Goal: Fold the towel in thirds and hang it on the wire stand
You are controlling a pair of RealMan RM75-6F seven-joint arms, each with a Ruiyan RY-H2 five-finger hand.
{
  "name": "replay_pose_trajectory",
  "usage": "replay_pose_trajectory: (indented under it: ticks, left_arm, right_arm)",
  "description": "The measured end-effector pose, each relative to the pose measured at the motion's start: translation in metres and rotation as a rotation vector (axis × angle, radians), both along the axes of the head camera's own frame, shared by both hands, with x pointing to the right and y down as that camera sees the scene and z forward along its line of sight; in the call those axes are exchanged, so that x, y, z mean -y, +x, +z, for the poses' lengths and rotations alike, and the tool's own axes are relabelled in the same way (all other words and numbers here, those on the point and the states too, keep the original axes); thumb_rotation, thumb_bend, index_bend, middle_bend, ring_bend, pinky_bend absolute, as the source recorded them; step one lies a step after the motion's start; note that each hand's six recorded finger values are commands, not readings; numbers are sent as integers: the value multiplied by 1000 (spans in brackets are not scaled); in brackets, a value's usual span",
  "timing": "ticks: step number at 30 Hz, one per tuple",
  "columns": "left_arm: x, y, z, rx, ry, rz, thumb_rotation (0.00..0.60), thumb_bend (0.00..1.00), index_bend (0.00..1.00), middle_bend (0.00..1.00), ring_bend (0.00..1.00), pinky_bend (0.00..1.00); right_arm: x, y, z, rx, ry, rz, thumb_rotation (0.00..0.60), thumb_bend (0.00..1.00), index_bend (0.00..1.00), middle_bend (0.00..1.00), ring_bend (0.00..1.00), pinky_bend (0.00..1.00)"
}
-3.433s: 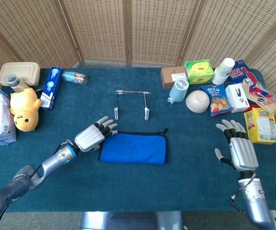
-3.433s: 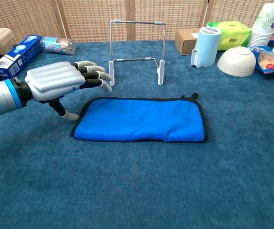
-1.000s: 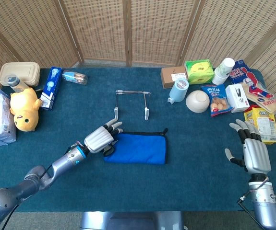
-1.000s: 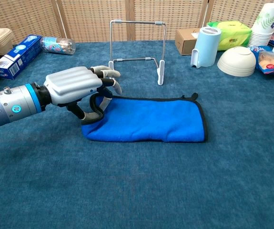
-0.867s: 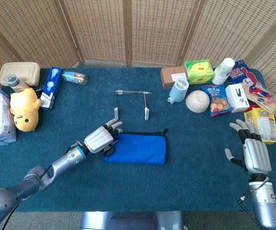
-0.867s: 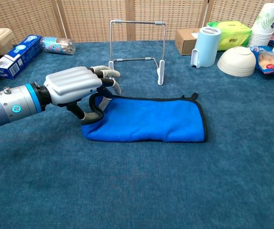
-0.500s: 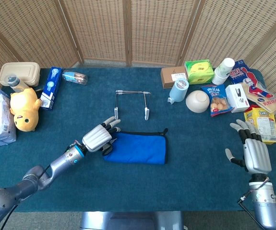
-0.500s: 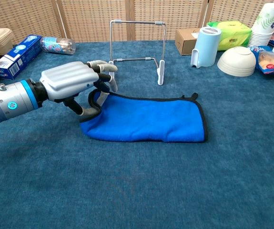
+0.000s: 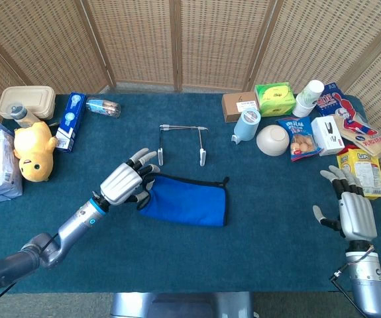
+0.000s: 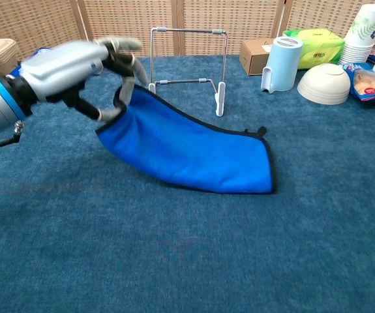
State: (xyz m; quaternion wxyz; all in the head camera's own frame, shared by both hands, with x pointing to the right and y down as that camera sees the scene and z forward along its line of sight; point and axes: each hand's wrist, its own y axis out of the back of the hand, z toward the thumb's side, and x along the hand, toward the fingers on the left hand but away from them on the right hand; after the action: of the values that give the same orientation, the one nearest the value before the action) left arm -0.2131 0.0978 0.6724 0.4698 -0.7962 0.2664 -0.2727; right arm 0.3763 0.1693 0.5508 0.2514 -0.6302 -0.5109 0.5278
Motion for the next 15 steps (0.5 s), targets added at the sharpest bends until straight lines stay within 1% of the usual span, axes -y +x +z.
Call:
replay_pose_trajectory:
  ticks: [7,15]
  left_arm:
    - [17,5,-44,-103,4,-85,600,496,797,346,98,4]
    - [46,14,-95,-161,61,-175,600,502,802,349,98,0]
  right_arm:
    - [0,2,2,7,-2,2,600,294,180,107,0,18]
    - [-2,5,6,22,-6,10,600,287,179,107,0,16]
